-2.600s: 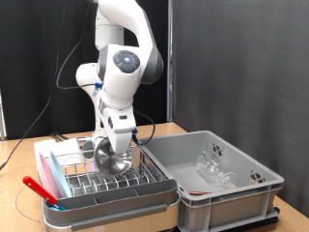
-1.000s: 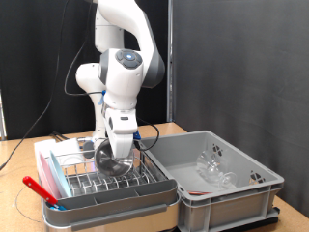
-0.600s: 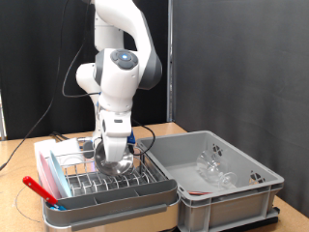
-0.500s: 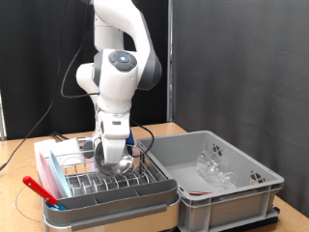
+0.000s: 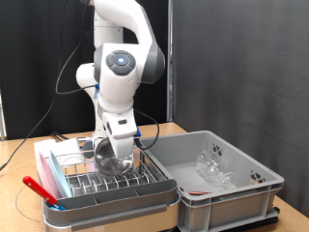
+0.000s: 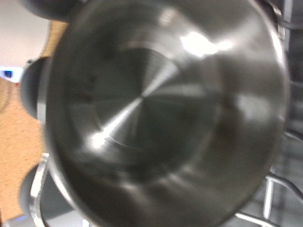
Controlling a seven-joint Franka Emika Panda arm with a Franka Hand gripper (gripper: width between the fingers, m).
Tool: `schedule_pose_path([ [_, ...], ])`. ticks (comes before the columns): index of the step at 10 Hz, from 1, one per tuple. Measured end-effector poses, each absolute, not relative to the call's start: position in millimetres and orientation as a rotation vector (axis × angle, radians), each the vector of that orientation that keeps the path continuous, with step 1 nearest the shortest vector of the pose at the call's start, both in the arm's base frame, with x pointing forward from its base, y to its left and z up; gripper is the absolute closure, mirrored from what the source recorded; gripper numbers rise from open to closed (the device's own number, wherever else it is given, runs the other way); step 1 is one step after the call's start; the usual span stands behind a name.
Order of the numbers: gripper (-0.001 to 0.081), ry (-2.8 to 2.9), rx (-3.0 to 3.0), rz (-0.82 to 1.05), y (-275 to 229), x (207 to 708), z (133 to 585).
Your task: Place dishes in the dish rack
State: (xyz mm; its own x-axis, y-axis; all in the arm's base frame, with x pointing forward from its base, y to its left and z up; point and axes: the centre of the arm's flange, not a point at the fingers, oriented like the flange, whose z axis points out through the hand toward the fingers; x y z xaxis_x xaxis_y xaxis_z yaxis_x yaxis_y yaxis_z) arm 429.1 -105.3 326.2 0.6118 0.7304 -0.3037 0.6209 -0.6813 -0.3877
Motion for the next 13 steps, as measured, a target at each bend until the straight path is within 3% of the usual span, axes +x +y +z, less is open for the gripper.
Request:
schedule_pose_path([
  [5, 0.0001, -1.13, -2.522, 0.746, -86.9, 406.0, 302.5],
  [13, 0.0001, -1.074, -2.623, 0.681, -86.3, 403.2, 286.4],
])
